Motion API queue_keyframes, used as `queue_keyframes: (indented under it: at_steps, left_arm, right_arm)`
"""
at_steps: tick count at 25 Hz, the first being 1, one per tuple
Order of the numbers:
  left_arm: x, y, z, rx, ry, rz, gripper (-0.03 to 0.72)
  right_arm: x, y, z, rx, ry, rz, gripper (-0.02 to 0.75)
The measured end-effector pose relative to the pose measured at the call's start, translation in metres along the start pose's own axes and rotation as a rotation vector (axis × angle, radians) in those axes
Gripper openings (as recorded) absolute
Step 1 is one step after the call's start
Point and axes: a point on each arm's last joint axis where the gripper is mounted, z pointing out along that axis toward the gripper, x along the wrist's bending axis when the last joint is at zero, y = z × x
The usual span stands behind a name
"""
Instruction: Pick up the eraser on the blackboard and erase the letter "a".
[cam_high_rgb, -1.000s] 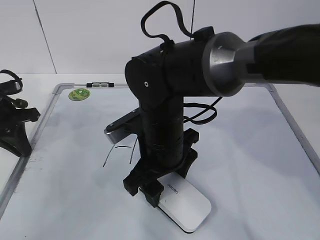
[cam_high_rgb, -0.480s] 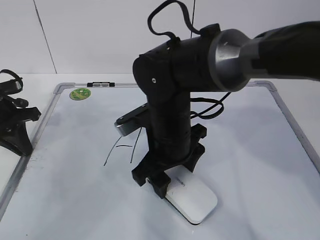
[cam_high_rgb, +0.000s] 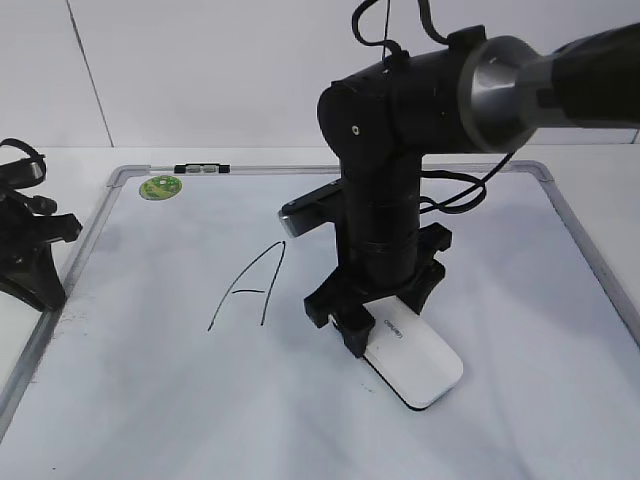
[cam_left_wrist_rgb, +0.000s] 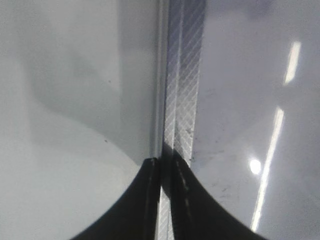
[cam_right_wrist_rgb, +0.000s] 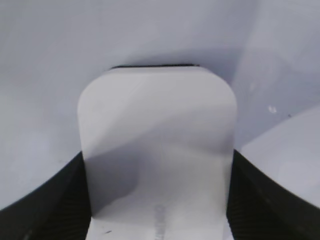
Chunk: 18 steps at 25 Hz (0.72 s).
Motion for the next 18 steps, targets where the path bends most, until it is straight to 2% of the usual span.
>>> queue_keyframes:
  at_steps: [4, 9, 18]
  left_arm:
    - [0.0, 0.0, 0.0, 0.0, 0.0, 0.0, 0.04]
    - [0.0, 0.0, 0.0, -0.002, 0.0, 0.0, 0.04]
    - [0.0, 0.0, 0.0, -0.002, 0.0, 0.0, 0.041]
  right_arm:
    - [-0.002, 0.005, -0.016, -0.056, -0.005, 0.012, 0.533]
    - [-0.009, -0.006, -0.068, -0.196, -0.042, 0.062, 0.533]
    - [-0.029, -0.029, -0.125, -0.381, -0.183, 0.21, 0.533]
